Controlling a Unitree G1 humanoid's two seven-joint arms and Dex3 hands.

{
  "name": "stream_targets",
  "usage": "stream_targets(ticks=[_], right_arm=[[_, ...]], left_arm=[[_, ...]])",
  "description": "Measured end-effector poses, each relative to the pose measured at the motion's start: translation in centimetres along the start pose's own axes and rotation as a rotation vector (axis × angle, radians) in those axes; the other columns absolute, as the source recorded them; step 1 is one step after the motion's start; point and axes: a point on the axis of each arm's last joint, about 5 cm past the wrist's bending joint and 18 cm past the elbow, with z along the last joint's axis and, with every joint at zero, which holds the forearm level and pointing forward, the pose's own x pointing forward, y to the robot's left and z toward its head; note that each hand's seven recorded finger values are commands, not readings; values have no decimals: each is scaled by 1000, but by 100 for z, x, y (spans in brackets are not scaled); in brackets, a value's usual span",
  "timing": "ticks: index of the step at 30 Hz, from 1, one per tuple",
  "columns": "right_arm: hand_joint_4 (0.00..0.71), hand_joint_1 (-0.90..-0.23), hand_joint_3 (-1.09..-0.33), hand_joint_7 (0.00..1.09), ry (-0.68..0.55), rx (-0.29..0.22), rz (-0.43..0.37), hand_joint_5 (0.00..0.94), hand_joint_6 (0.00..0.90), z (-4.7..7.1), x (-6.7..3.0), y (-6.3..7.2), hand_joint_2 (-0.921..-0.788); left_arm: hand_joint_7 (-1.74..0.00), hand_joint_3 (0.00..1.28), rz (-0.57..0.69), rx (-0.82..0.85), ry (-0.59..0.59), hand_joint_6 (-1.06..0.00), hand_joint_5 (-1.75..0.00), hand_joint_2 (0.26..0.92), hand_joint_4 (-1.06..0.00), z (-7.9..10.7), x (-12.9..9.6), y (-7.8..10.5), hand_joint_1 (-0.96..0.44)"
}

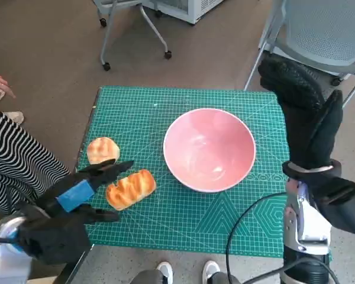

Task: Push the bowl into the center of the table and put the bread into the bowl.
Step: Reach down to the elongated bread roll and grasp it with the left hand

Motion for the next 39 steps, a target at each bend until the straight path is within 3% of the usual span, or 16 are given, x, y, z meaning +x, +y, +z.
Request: stream_targets(ticks=[17,22,25,33,34,35,37,39], right_arm=[[268,-731,-657,540,12,-3,-4,1,140,0,-44,-1,-921],[264,-733,-656,539,16,-4,-7,0,137,-3,-54,-1,-921],[263,-737,-656,537,17,-5,-8,0,133,-2,-60,-1,-921],[263,-743,-660,535,23,-4,-10,0,123,-7,-74,-2,-921],[263,-742,-664,535,23,-4,-10,0,123,-6,-75,-2,-921],[263,-741,-668,536,23,-4,-10,0,122,-5,-77,-2,-921],[263,-739,-672,536,23,-4,-10,0,122,-5,-78,-2,-921],[263,-737,-676,537,23,-5,-10,0,122,-4,-80,-2,-921]], left_arm=[[-6,15,15,-18,75,-296,-3,921,-198,-128,267,-308,-405],[-16,20,30,-21,86,-327,-19,921,-259,-150,332,-384,-369],[-26,26,34,-24,92,-390,-19,920,-380,-154,358,-424,-321],[-91,9,91,17,92,-688,-60,920,-808,-190,427,-480,-114],[-495,35,98,25,89,-626,-437,920,-797,-194,432,-481,-73],[-735,50,108,36,82,-596,-698,920,-785,-200,439,-481,-46],[-919,55,122,47,67,-589,-927,920,-777,-210,450,-482,-23],[-997,52,139,57,48,-598,-1051,921,-772,-217,459,-476,-11]])
